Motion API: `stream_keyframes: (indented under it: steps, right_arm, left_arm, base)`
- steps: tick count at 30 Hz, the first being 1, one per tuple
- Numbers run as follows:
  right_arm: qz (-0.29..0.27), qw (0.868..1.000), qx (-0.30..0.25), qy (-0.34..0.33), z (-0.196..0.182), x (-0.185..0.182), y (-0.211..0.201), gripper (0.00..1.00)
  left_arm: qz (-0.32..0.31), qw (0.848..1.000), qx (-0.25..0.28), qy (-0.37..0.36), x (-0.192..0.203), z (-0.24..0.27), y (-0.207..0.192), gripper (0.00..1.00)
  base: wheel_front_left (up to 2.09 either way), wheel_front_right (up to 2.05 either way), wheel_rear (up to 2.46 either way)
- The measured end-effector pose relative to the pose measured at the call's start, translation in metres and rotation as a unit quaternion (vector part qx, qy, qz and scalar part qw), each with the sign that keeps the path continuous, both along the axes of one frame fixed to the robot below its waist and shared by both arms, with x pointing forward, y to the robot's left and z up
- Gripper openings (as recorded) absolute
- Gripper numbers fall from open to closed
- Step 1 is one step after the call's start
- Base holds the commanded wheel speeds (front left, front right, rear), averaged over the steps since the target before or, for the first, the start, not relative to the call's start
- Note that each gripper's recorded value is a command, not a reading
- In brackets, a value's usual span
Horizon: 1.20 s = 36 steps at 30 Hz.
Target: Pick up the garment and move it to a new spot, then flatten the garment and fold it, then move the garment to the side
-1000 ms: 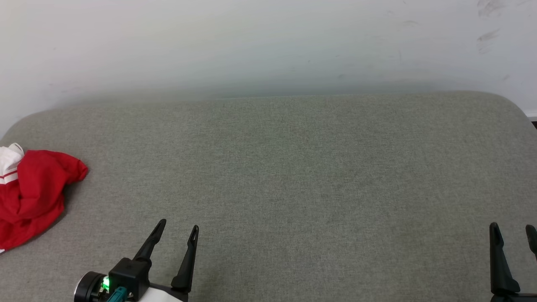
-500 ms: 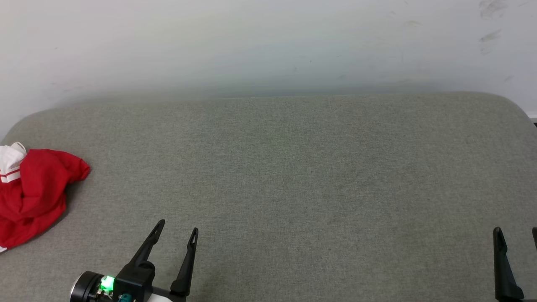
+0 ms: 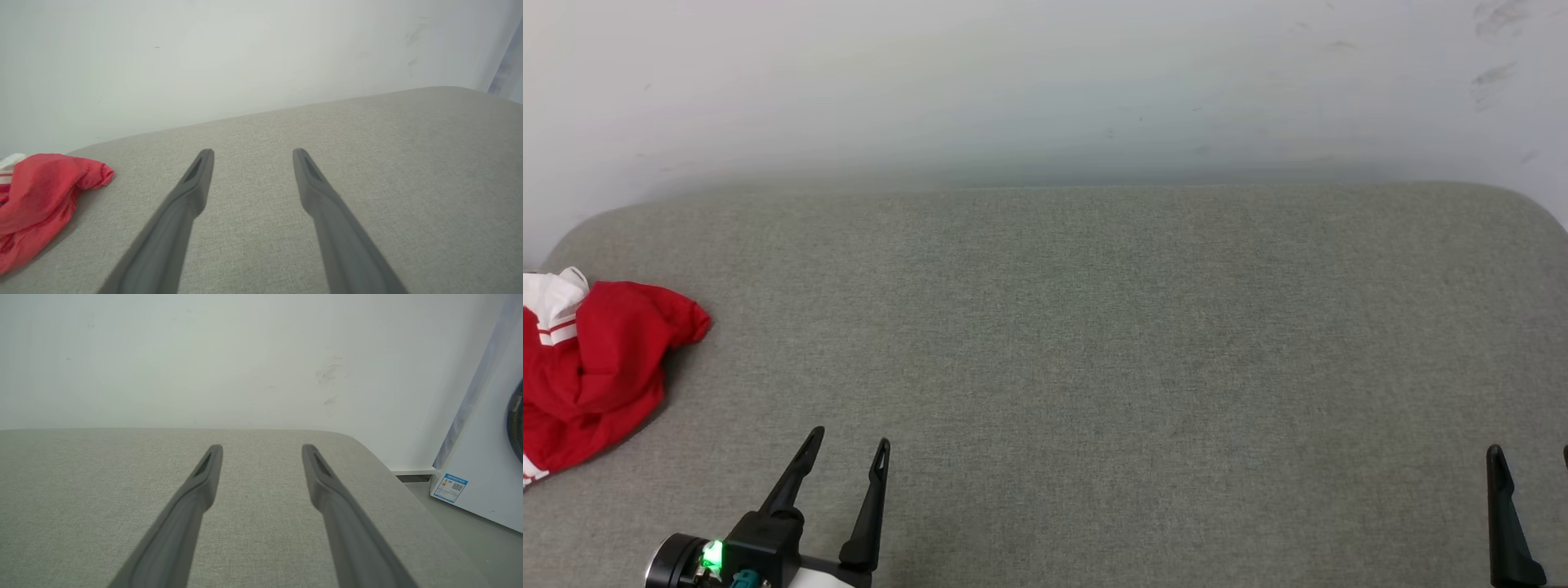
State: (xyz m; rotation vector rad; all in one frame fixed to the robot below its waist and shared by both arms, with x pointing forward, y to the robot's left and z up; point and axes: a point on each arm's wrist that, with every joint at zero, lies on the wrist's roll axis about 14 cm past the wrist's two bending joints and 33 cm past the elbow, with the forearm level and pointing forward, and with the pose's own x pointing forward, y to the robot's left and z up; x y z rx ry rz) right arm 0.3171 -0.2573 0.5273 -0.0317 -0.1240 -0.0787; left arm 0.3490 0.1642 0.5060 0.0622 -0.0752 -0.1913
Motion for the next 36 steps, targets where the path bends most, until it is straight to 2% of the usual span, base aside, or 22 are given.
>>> stream_keyframes:
  steps: [11, 19, 30, 36]
  right_arm:
    - [0.029, 1.000, -0.001, 0.002, -0.001, 0.012, 0.015, 1.00]
    - [0.093, 0.996, 0.001, 0.013, -0.008, 0.032, 0.052, 1.00]
    - [0.220, 0.975, -0.013, 0.025, -0.016, 0.072, 0.128, 1.00]
    - [0.302, 0.952, -0.022, 0.029, -0.023, 0.094, 0.178, 1.00]
  left_arm:
    - [0.031, 1.000, -0.004, -0.006, -0.007, 0.004, 0.018, 1.00]
    - [0.087, 0.996, -0.014, -0.027, -0.023, 0.017, 0.047, 1.00]
    - [0.198, 0.979, -0.025, -0.043, -0.068, 0.027, 0.103, 1.00]
    - [0.267, 0.962, -0.043, -0.050, -0.089, 0.031, 0.134, 1.00]
  base:
    - [0.00, 0.00, 0.00]
    - [0.00, 0.00, 0.00]
    - [0.00, 0.00, 0.00]
    - [0.00, 0.00, 0.00]
